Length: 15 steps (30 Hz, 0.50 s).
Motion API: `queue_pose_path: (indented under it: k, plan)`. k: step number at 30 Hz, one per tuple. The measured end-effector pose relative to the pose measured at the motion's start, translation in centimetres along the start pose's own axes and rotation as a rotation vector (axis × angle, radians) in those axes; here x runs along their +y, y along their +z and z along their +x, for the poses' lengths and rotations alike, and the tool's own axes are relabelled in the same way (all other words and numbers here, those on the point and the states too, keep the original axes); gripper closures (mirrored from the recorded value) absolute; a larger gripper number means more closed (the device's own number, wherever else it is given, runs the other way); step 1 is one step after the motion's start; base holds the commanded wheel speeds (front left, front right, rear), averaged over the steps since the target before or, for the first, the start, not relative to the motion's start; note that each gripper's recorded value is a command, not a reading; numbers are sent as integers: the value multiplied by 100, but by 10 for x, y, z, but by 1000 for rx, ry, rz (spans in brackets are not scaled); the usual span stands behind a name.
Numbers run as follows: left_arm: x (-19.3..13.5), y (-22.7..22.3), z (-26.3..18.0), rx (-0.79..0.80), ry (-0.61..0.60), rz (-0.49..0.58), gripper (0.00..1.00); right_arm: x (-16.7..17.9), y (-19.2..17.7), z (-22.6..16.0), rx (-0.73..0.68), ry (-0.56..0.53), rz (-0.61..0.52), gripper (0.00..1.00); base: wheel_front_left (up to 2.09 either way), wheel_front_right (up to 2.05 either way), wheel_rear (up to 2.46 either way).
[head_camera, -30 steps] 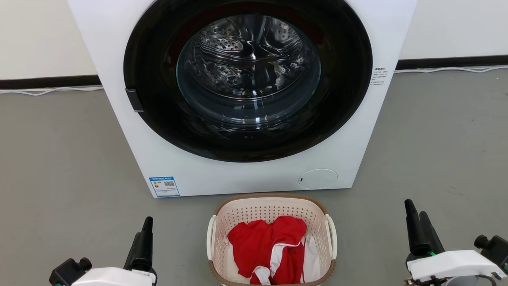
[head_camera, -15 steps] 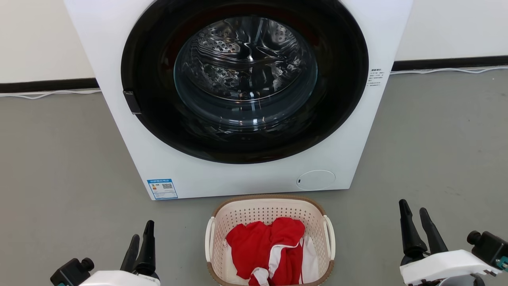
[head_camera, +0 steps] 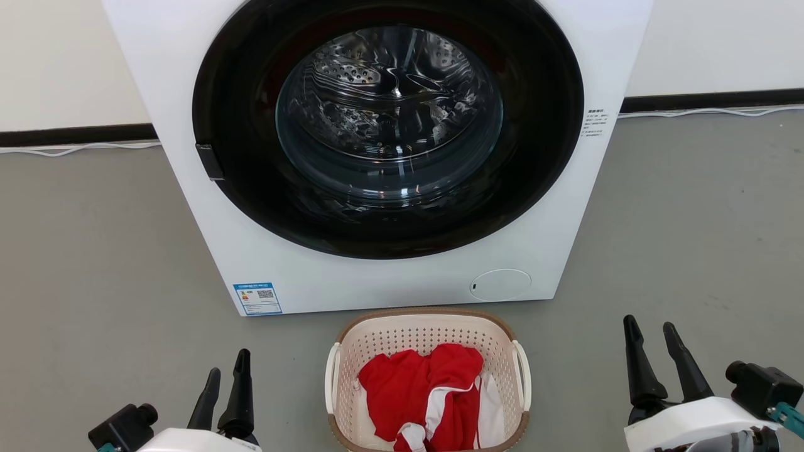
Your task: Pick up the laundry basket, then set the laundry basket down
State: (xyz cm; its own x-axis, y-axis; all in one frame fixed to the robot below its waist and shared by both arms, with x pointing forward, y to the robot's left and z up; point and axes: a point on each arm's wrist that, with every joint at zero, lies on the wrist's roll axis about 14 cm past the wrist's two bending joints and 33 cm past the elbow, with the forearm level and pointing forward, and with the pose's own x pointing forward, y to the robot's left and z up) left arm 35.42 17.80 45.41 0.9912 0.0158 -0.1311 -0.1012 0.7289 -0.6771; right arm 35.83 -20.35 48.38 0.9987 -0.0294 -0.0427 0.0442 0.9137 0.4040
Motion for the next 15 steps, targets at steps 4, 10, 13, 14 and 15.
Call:
queue_pose_path:
  k: [4, 10, 13, 14, 15]
  plan:
    - [-1, 0, 0, -2, -8, 49, 0, 2, 0, 0, -3, 11, -52, 0, 0, 0, 0]
    - [-2, 1, -1, -14, -16, 111, 0, 4, 1, 0, -8, 24, -132, 0, 0, 0, 0]
    - [-1, 1, -2, -15, -17, 136, 0, 5, 1, 0, -12, 31, -173, 0, 0, 0, 0]
    - [-1, 0, -3, -13, -17, 149, 0, 5, 1, 0, -11, 33, -188, 0, 0, 0, 0]
    - [-1, -1, -3, -11, -19, 162, 0, 6, 1, 0, -15, 36, -204, 0, 0, 0, 0]
